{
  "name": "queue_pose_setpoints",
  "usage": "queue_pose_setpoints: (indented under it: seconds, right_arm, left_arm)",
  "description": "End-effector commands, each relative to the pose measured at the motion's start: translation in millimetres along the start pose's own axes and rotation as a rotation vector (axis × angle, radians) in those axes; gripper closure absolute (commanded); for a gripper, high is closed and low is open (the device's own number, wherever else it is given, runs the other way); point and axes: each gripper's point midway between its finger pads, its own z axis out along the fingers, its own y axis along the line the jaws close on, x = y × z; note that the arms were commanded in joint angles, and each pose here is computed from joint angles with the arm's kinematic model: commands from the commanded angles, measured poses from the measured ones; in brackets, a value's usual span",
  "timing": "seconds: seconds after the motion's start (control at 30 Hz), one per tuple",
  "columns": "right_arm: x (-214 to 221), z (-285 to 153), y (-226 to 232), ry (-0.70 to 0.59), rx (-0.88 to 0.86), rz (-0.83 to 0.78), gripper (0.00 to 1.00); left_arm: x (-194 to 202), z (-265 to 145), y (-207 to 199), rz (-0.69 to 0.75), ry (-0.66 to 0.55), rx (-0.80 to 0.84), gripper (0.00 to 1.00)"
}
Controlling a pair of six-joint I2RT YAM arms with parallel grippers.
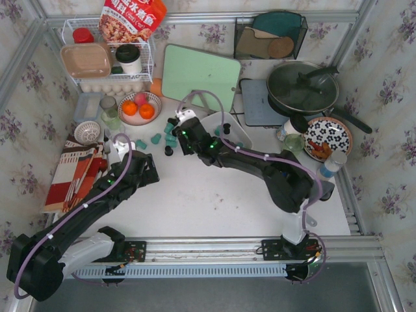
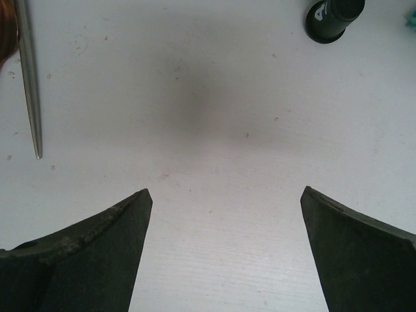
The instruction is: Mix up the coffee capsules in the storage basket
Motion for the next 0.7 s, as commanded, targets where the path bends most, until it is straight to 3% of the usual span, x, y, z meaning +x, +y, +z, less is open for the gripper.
queue_pose_setpoints:
  seconds: [0.0,0.1,0.33,0.67]
  right_arm:
    - [-32.3,-30.1,-29.6,-0.130,0.134,0.012,0.65]
    - [-35.8,-51.0,-62.0,-0.184,0.277,0.016,0.64]
    - [-24.8,-87.6,-107.5,-0.256,0.433,0.097,0.64]
    - [17.6,-84.9,-149.2,-0.220,0.413,0.299,0.63]
  left_arm:
    - [-3.3,-2.8,-0.2,-0.014,-0.007,0.000,0.01]
    - [-3.5,-4.4,-0.5,-0.016,-0.009,0.006,0.01]
    - [-4.2,-7.4,-1.3,-0.026,-0.016,0.020,0.01]
    - [-2.7,-7.9,-2.6,-0.026,-0.008,0.028,0.01]
